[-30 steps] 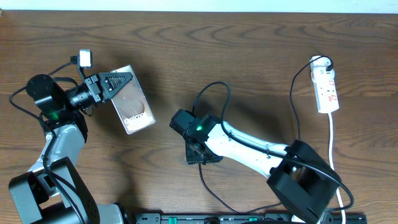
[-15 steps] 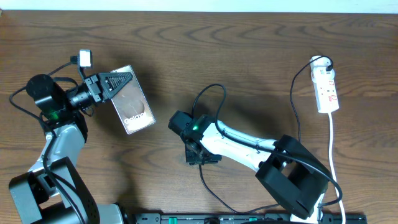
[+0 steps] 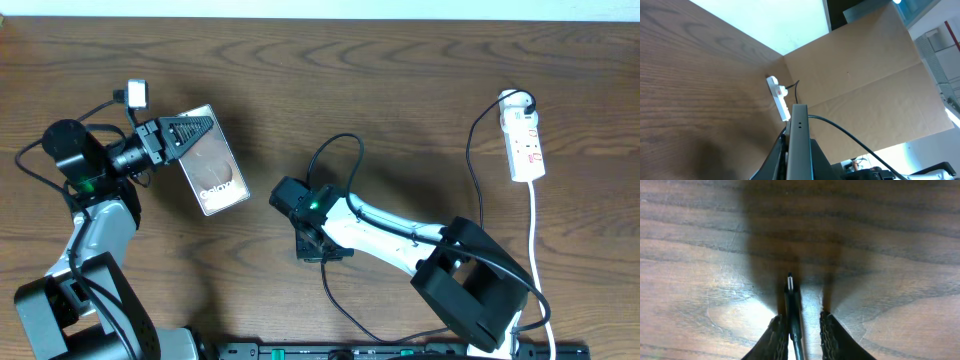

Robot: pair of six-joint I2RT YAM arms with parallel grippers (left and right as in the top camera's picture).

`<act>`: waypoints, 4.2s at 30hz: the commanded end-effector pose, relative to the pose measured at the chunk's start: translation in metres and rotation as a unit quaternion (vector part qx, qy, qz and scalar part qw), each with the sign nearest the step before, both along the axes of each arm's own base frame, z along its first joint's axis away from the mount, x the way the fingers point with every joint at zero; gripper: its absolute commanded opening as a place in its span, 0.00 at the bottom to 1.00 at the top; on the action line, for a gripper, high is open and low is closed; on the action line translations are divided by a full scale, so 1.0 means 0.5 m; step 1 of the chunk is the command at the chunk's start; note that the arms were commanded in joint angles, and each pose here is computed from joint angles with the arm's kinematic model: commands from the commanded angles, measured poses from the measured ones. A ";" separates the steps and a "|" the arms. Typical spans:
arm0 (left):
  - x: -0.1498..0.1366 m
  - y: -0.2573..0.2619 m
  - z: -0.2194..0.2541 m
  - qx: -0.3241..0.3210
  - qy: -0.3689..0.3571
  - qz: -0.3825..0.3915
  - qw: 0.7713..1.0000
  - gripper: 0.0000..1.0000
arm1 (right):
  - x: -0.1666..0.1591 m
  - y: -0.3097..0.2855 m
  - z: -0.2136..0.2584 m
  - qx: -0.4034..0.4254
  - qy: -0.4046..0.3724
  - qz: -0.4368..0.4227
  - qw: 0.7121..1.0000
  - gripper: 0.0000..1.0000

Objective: Plug charger to phone and switch on socket

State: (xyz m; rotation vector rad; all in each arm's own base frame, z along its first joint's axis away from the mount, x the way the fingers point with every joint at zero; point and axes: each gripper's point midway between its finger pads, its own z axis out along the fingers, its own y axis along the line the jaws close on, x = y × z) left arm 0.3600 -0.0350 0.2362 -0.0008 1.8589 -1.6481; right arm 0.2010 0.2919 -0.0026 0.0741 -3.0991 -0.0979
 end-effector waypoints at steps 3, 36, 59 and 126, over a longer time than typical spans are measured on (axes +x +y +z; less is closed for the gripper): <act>-0.010 -0.004 0.012 0.007 -0.016 -0.011 1.000 0.07 | -0.008 0.004 -0.019 -0.010 0.003 -0.001 1.000 0.10; -0.002 0.057 0.016 0.010 -0.021 0.035 0.999 0.07 | -0.013 0.146 0.329 0.625 0.059 0.362 0.689 0.01; 0.006 0.077 0.016 0.006 -0.013 0.060 0.998 0.08 | 0.007 0.186 0.399 0.692 0.022 0.391 0.607 0.01; 0.042 0.037 0.082 -0.027 -0.022 0.087 0.996 0.07 | 0.070 0.242 0.381 0.686 -0.056 0.436 0.580 0.01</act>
